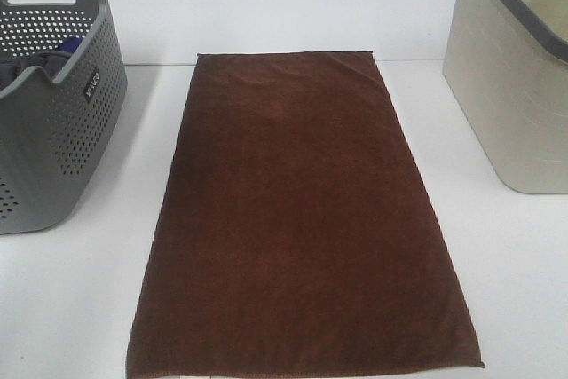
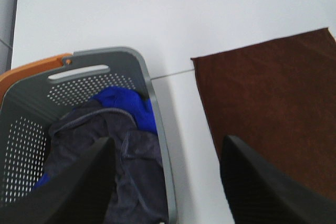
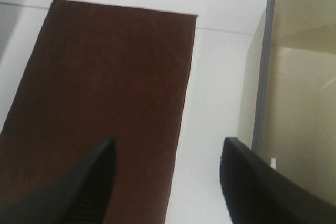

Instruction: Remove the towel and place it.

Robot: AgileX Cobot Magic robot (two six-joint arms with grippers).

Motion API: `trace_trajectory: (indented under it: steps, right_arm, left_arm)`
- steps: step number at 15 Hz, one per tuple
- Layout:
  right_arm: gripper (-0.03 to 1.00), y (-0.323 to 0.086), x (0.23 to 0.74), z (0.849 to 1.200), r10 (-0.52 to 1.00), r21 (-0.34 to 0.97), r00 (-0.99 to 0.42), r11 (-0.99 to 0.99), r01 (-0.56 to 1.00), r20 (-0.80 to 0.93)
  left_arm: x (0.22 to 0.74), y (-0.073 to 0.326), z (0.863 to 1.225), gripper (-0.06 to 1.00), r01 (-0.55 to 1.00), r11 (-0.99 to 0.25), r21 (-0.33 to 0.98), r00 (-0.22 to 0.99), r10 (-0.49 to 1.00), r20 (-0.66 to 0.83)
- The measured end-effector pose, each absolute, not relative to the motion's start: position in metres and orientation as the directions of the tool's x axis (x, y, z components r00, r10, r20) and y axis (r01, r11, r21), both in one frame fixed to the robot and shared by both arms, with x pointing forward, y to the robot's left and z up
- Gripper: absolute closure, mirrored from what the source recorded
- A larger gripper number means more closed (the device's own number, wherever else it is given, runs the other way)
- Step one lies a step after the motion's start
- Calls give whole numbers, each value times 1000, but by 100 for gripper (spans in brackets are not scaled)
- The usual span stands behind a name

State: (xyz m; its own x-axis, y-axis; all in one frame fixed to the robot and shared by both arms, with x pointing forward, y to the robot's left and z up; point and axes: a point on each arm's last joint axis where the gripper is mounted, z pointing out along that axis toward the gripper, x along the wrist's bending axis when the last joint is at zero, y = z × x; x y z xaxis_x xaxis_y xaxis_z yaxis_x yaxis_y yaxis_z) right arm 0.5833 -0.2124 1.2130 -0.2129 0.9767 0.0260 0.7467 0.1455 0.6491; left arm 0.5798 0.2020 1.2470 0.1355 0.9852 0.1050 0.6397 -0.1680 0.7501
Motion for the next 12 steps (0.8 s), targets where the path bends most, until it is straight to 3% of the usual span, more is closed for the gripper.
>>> trace_trajectory:
  steps: [4,6,7,12]
  right_arm:
    - [40,-231,509,1179,978,532,-210,166,830,21]
    - [40,-242,463,1146,978,447,-208,178,877,18]
    - [40,-242,463,1146,978,447,-208,178,877,18]
    - [40,-264,377,1077,979,319,-206,191,928,13]
  left_arm:
    - [511,226,1216,37,739,-187,647,145,982,119]
    - [462,243,1196,37,769,-193,609,147,981,125]
    - [462,243,1196,37,769,-193,609,147,981,125]
    - [376,274,1129,37,823,-211,527,159,977,143]
